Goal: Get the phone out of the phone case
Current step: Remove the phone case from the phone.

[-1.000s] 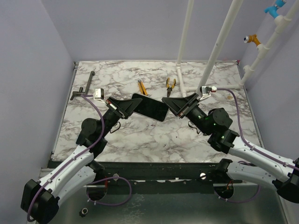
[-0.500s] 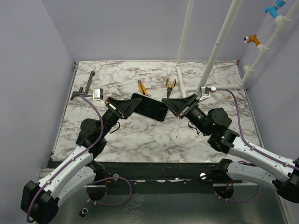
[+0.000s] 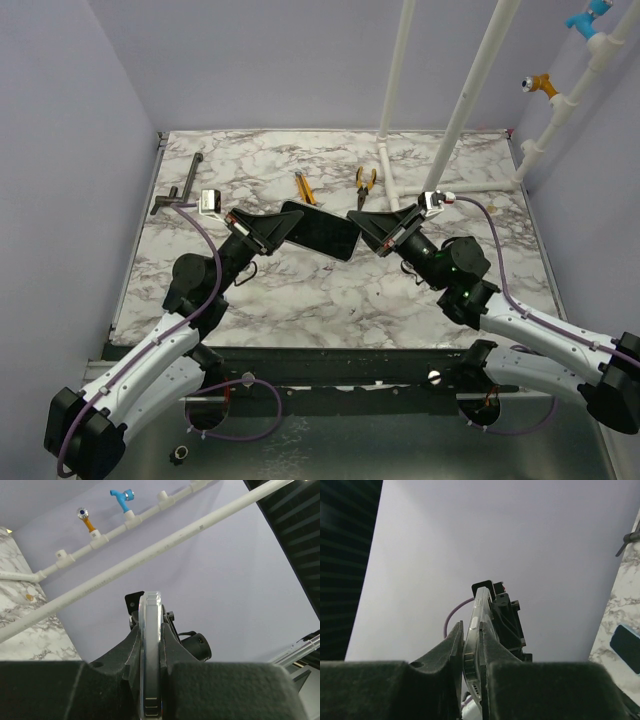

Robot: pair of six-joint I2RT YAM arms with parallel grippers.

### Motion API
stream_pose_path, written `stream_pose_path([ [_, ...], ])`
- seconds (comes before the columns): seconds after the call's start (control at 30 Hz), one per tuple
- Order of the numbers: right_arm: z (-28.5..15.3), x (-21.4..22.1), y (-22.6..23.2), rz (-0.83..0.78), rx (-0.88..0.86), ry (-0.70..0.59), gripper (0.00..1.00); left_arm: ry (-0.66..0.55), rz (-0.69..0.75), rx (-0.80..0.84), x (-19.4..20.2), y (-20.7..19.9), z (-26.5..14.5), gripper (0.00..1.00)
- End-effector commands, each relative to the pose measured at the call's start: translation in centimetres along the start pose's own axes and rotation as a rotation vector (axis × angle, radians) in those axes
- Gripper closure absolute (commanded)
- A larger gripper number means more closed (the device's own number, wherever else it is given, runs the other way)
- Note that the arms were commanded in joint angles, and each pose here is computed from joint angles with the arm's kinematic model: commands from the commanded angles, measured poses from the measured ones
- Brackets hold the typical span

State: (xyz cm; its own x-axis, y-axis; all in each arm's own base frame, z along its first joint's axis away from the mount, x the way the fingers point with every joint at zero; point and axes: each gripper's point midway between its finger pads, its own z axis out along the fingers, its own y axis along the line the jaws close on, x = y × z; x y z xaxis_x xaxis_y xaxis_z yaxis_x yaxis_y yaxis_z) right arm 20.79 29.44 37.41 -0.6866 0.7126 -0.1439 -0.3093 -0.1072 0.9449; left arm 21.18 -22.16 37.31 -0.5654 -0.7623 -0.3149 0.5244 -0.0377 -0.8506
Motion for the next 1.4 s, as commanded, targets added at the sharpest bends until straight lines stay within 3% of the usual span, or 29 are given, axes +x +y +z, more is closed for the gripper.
stream_pose_path([
  [0.0, -0.8, 0.4, 5.2, 0.169, -0.207, 0.064, 0.93, 0.012, 0.106, -0.027, 0.3, 1.7, -0.2, 1.0],
  [0.43, -0.2, 2.4, 6.5, 0.258, -0.312, 0.208, 1.0, -0.039, 0.218, 0.067, -0.2, 1.3, -0.1, 1.0],
  [0.8, 0.0, 3.0, 7.1, 0.255, -0.358, 0.248, 0.99, -0.064, 0.098, 0.119, -0.5, 0.9, 0.8, 1.0],
  [1.37, 0.5, 3.5, 6.2, 0.209, -0.338, 0.258, 0.99, 0.014, -0.109, 0.162, 0.3, -0.5, 1.7, 1.0],
])
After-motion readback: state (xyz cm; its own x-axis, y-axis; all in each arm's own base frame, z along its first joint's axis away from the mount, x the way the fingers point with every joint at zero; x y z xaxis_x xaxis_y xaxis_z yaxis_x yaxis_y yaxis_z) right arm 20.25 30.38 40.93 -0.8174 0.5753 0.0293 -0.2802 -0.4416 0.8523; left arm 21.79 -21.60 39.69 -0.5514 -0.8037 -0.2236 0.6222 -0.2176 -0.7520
